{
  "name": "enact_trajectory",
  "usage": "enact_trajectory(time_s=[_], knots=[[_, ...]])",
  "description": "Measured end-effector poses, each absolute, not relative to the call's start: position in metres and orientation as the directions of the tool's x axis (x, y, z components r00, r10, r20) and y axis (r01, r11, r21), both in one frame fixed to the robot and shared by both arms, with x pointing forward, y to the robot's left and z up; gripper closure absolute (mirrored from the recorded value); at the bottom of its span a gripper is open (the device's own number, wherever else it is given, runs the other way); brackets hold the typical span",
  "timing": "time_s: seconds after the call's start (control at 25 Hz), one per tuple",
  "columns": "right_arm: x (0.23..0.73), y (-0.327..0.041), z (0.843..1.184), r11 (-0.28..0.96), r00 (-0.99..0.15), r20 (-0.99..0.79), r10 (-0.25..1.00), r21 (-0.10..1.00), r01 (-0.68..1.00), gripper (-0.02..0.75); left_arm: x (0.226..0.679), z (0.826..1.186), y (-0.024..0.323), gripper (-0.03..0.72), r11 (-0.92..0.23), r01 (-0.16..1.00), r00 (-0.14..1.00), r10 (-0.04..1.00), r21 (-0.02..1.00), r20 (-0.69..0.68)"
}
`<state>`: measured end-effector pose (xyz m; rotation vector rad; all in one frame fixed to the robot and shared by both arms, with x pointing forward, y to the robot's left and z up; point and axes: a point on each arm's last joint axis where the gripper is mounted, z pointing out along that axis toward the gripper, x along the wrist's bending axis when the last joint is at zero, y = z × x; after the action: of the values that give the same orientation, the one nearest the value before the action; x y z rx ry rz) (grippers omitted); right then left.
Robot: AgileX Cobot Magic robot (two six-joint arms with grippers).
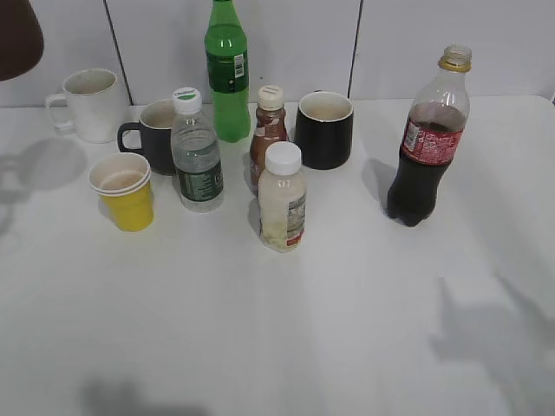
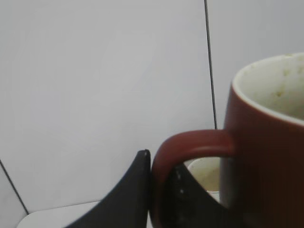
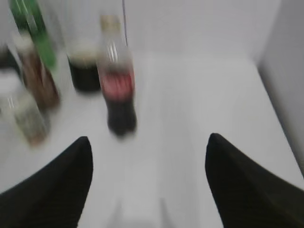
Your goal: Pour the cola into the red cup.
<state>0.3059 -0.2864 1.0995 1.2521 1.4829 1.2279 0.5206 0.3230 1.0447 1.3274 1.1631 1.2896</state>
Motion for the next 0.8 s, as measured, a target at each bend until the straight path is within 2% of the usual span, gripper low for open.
enact_trajectory(time_s=[0.16,0.28,0.6,0.8], knots=[[0.362,-0.281,1.099,0.012,-0.147,-0.002,0.989,0.998,0.065,0.183,0.512,1.055,0.322,0.635,-0.136,0.018,-0.002,0.991,0.991,0.136],[0.399,-0.276,1.079,0.011,-0.132,-0.003,0.991,0.998,0.060,0.183,0.507,1.061,0.318,0.635,-0.138,0.028,0.009,0.990,0.990,0.138],[0.459,-0.250,0.978,0.050,-0.209,-0.001,0.978,0.973,0.227,0.183,0.497,1.060,0.290,0.635,-0.161,0.107,0.112,0.982,0.981,0.149],[0.478,-0.240,0.941,0.063,-0.266,-0.008,0.964,0.978,0.200,0.134,0.487,1.068,0.290,0.635,-0.167,0.121,0.109,0.982,0.978,0.154]])
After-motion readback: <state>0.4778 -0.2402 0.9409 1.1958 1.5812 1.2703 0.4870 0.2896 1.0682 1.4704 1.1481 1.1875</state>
